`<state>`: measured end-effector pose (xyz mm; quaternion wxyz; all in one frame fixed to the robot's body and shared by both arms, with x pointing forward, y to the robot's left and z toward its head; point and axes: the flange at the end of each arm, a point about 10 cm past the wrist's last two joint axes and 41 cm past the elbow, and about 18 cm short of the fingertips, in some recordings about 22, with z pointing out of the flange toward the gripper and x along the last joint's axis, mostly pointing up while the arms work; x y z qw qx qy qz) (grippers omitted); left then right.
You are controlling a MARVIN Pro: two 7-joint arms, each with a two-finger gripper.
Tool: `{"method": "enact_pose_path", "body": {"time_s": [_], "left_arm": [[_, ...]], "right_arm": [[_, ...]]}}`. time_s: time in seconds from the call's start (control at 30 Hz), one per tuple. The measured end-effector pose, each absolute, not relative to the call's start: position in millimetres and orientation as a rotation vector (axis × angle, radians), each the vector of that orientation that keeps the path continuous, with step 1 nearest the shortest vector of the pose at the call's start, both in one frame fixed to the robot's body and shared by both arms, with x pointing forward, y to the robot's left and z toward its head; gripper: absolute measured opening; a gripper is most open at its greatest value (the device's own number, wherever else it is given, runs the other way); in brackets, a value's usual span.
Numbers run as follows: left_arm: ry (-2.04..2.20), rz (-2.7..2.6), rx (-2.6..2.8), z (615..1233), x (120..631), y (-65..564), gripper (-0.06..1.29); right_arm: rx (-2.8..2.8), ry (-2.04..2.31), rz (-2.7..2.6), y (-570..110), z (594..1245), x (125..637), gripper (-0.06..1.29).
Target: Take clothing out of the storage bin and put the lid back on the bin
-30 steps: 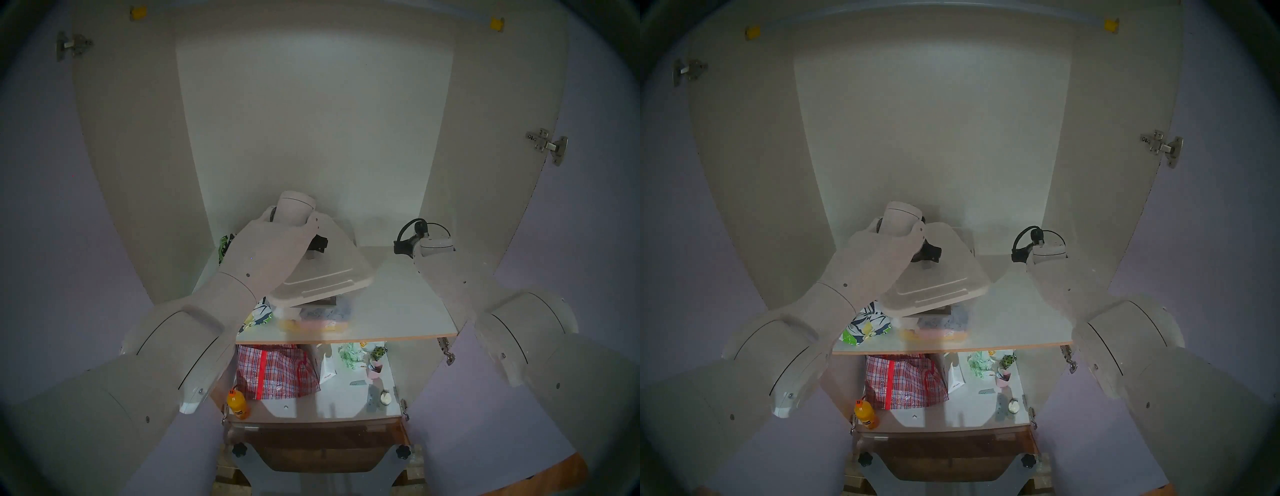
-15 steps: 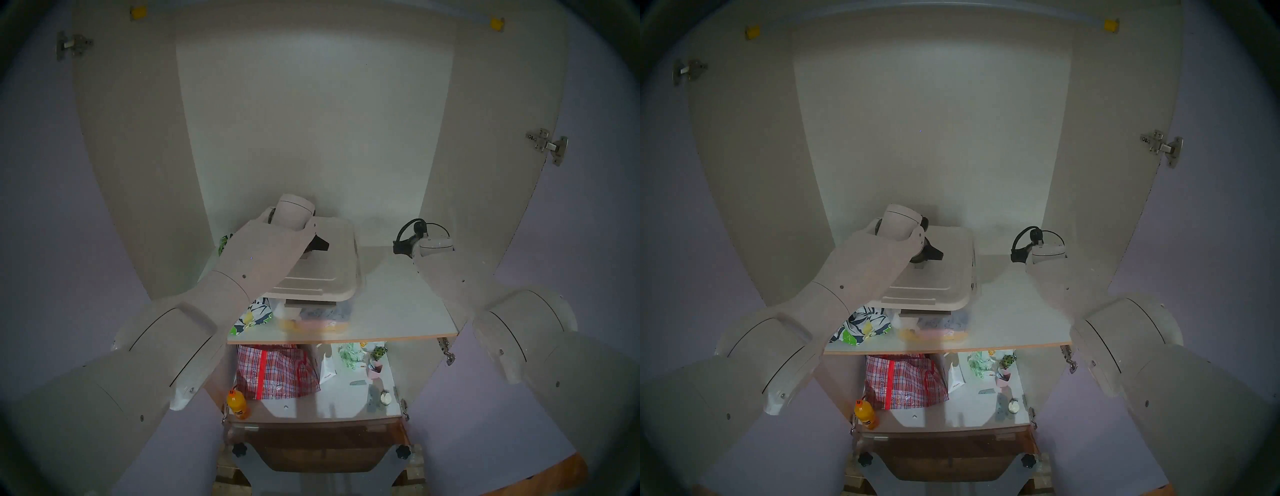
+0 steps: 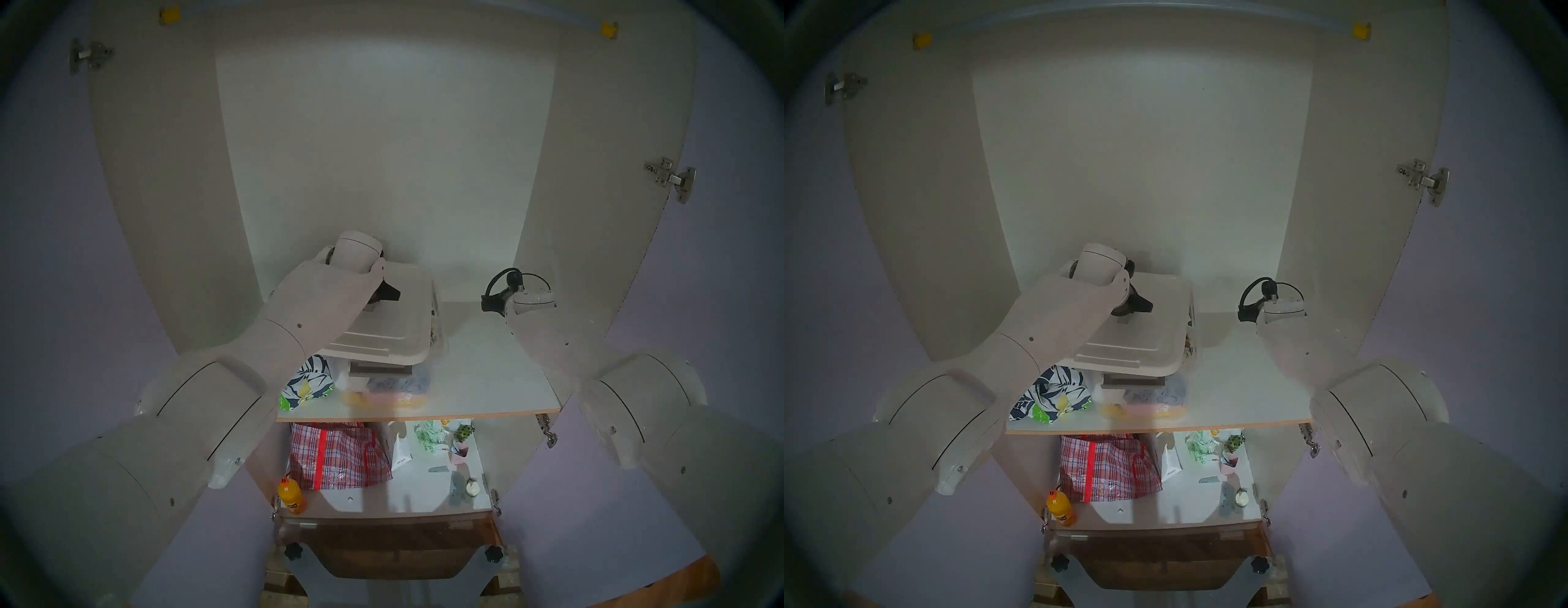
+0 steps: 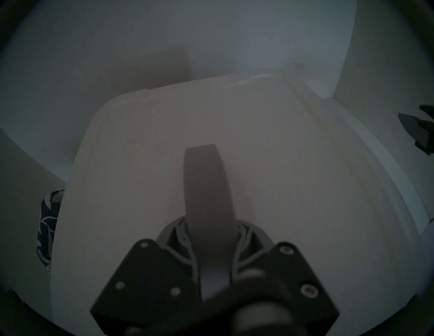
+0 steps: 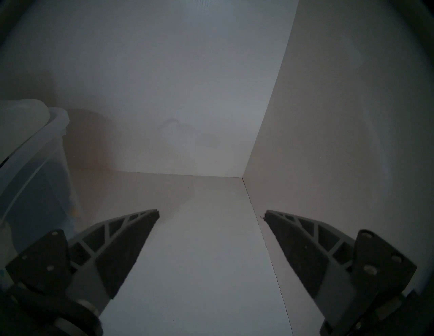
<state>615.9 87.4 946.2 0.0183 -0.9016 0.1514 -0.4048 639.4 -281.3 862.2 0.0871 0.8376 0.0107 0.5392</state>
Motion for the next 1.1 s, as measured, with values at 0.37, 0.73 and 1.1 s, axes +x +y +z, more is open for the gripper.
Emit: {"method": "enact_pose_path", "body": {"time_s": [0.37, 0.73, 1.1], "left_arm": [[0.27, -1.311, -2.99, 947, 629, 100, 0.15], [0.331, -1.363, -2.977, 949, 630, 86, 0.14], [0.419, -1.268, -2.902, 938, 631, 73, 0.14]], "right_arm": [[2.496, 0.031, 1.606, -281, 862, 640, 1.23], [2.497, 0.031, 1.605, -281, 862, 640, 1.23], [2.496, 0.031, 1.605, -281, 862, 640, 1.23]]}}
